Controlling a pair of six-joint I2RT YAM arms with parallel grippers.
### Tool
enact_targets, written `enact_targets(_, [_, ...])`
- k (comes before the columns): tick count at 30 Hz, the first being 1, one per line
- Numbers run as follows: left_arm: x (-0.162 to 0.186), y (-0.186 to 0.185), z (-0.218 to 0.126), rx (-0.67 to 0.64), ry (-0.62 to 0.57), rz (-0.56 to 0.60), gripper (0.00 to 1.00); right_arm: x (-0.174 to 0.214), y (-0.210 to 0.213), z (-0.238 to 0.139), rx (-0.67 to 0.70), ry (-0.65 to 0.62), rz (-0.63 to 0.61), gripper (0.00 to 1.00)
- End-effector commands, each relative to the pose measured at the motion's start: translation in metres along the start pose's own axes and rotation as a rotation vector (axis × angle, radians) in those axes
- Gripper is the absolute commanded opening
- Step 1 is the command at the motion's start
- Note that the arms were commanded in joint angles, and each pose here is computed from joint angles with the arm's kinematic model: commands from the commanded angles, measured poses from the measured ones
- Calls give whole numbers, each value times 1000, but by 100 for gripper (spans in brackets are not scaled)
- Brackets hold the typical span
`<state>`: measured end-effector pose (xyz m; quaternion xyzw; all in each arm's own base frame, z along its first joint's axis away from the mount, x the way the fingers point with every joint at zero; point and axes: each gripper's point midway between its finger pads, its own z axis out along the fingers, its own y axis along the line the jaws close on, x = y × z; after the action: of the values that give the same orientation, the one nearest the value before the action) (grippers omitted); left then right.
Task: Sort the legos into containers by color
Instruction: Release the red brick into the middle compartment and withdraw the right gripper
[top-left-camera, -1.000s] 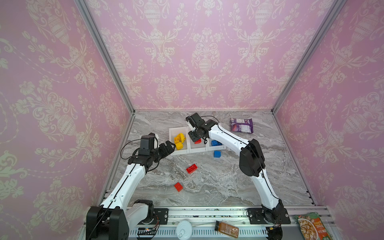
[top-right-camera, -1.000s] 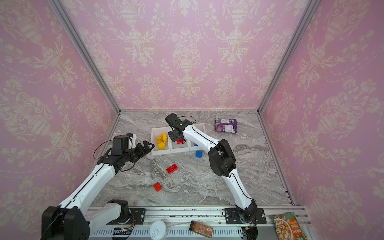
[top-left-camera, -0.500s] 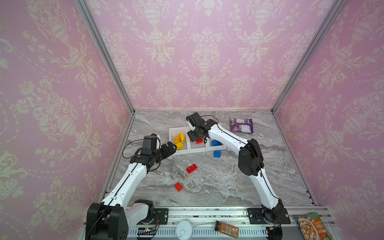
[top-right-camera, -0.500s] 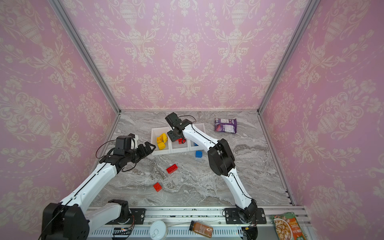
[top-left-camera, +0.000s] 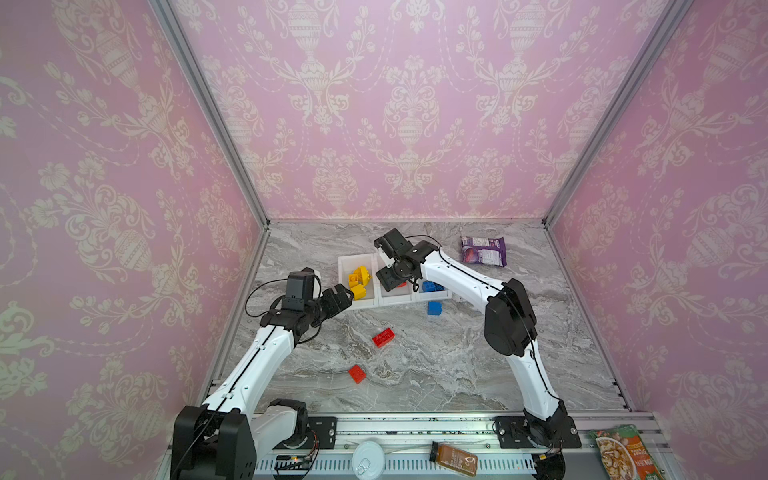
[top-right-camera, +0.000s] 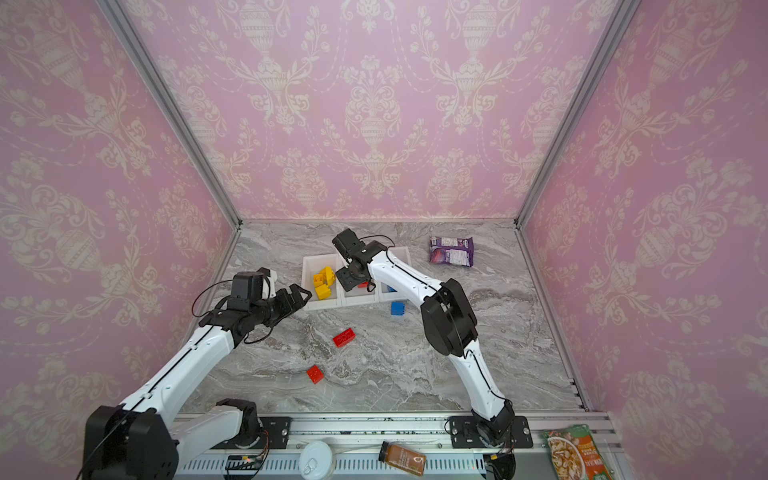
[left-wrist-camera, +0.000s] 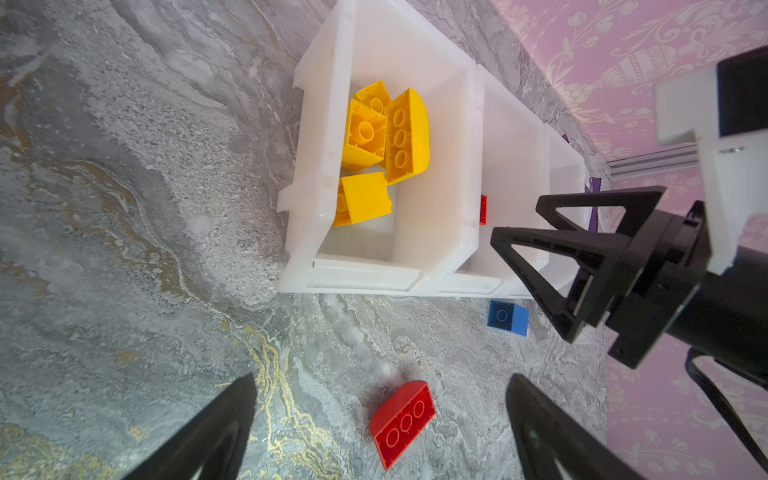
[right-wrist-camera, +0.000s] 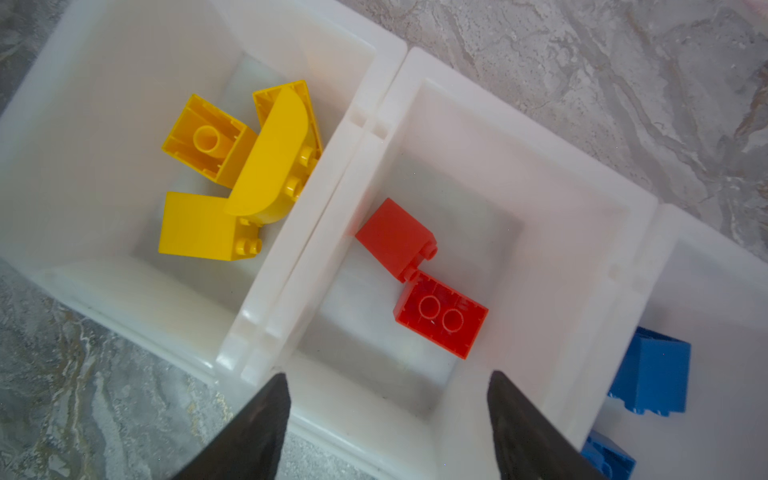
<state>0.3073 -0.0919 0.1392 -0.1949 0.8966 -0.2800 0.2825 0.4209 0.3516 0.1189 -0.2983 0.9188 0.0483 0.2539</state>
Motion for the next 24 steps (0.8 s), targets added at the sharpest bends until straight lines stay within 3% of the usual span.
enact_targets(1, [-1, 4, 1, -30, -1, 1, 96, 9, 19, -36, -60, 0, -46, 81])
enact_targets(4, [-1, 3, 3, -29, -1, 3, 96, 24, 36, -48, -124, 11, -115, 85])
enact_targets(12, [-2, 13, -3, -64, -4, 0, 96, 83, 78, -52, -304, 40, -447, 91])
enact_targets(24, [-14, 31, -18, -81, -39, -64, 96, 128, 123, -50, -428, 6, -846, 97])
